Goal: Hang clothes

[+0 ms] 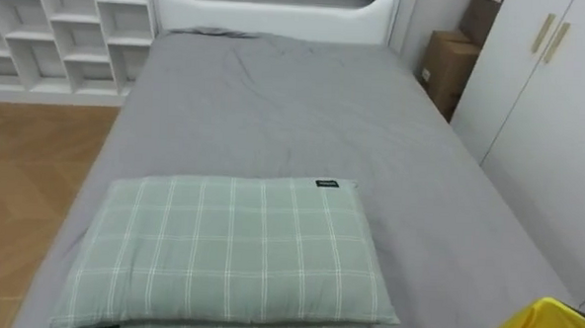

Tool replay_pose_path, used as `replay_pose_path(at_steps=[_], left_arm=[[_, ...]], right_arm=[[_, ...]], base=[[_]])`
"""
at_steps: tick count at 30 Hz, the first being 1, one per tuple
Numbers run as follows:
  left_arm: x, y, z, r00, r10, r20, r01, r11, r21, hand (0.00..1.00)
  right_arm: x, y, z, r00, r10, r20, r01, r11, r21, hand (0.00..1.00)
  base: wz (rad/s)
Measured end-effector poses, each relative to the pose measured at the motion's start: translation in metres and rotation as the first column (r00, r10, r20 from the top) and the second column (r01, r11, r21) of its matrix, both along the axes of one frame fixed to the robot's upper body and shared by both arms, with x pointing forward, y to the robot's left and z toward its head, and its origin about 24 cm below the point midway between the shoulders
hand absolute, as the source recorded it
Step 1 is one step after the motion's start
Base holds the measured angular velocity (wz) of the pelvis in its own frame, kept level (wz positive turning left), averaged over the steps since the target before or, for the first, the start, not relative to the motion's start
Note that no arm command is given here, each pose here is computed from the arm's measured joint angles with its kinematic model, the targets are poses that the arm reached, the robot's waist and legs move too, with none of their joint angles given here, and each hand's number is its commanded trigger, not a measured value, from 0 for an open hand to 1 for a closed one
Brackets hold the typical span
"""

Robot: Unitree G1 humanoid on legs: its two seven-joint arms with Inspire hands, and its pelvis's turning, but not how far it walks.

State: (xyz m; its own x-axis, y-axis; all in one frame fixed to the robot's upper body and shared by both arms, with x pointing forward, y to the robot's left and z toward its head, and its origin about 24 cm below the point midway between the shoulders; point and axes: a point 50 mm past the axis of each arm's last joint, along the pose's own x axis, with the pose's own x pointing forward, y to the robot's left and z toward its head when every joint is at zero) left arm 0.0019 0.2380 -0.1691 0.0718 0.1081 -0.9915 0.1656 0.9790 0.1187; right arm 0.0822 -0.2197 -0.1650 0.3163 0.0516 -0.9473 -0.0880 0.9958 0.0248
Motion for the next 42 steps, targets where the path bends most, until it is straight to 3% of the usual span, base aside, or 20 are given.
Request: replay_pose_path(at_steps=[12,42], left_arm=[[0.004,0.000,0.000,0.999,-0.041,0.000,0.041,0.999,0.012,0.00],[-0.001,-0.005,-0.002,1.000,0.001,0.004,-0.001,0.999,0.032,0.00]], right_arm=[[-0.013,0.001,-0.002,0.996,-0.081,-0.045,0.086,0.990,0.113,0.00],[-0.013,0.001,-0.002,0.997,-0.065,-0.029,0.067,0.996,0.062,0.00]], base=[[0.06],[-0.02]])
